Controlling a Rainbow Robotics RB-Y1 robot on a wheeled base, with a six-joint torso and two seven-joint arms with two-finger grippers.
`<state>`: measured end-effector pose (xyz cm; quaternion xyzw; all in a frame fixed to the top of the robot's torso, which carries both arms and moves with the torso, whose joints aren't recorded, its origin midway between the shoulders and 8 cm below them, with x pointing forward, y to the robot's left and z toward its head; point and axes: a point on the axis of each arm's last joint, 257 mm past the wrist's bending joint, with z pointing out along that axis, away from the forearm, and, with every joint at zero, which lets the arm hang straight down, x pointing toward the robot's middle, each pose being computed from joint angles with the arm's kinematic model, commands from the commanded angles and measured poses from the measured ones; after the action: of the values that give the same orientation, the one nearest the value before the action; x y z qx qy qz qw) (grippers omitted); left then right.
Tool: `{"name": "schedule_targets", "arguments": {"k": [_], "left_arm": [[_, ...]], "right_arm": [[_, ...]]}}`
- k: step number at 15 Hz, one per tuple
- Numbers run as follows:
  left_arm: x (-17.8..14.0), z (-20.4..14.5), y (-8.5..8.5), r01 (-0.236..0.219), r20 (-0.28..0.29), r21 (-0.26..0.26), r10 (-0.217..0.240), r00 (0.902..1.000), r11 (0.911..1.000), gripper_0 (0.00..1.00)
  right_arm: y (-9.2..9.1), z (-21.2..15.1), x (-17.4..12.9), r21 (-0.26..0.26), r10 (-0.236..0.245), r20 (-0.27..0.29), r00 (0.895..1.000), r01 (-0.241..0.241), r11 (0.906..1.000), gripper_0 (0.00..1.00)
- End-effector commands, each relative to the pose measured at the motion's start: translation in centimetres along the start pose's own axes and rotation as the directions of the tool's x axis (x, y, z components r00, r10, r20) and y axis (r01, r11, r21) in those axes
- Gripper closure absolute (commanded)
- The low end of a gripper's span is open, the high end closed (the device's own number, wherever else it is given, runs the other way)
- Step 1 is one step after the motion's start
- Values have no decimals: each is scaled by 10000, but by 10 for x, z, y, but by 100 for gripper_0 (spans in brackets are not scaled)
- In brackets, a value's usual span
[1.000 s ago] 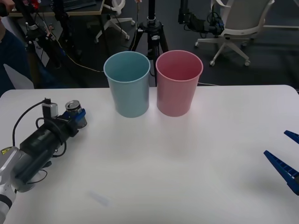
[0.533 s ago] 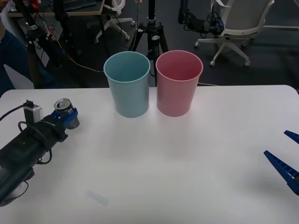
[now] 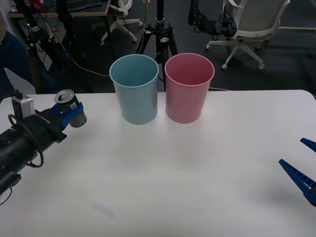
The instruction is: Grasp the object on the table and drop it into the matching bin: aluminum can to the light blue bin, PET bottle to the pink bin.
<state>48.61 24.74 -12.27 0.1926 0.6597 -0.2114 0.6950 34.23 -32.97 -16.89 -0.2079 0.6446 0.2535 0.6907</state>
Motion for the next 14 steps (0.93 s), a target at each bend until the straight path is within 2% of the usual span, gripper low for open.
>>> {"name": "schedule_targets", "arguments": {"k": [1, 4, 6, 11, 14], "left_arm": [[-36, 4, -14, -217, -154, 758, 230, 9996, 9969, 100], [-70, 21, -25, -377, -329, 1528, 432, 9985, 9875, 100], [-88, 39, -30, -191, -485, 1838, 285, 9984, 9828, 100], [-110, 100, -23, -403, -562, 2011, 527, 9970, 9787, 100], [-116, 146, -15, -265, -408, 1803, 344, 9986, 9832, 100]], "right_arm": [[0, 0, 0, 0, 0, 0, 10000, 0, 10000, 0], [0, 0, 0, 0, 0, 0, 10000, 0, 10000, 0], [0, 0, 0, 0, 0, 0, 10000, 0, 10000, 0], [0, 0, 0, 0, 0, 0, 10000, 0, 10000, 0], [0, 0, 0, 0, 0, 0, 10000, 0, 10000, 0]]}}
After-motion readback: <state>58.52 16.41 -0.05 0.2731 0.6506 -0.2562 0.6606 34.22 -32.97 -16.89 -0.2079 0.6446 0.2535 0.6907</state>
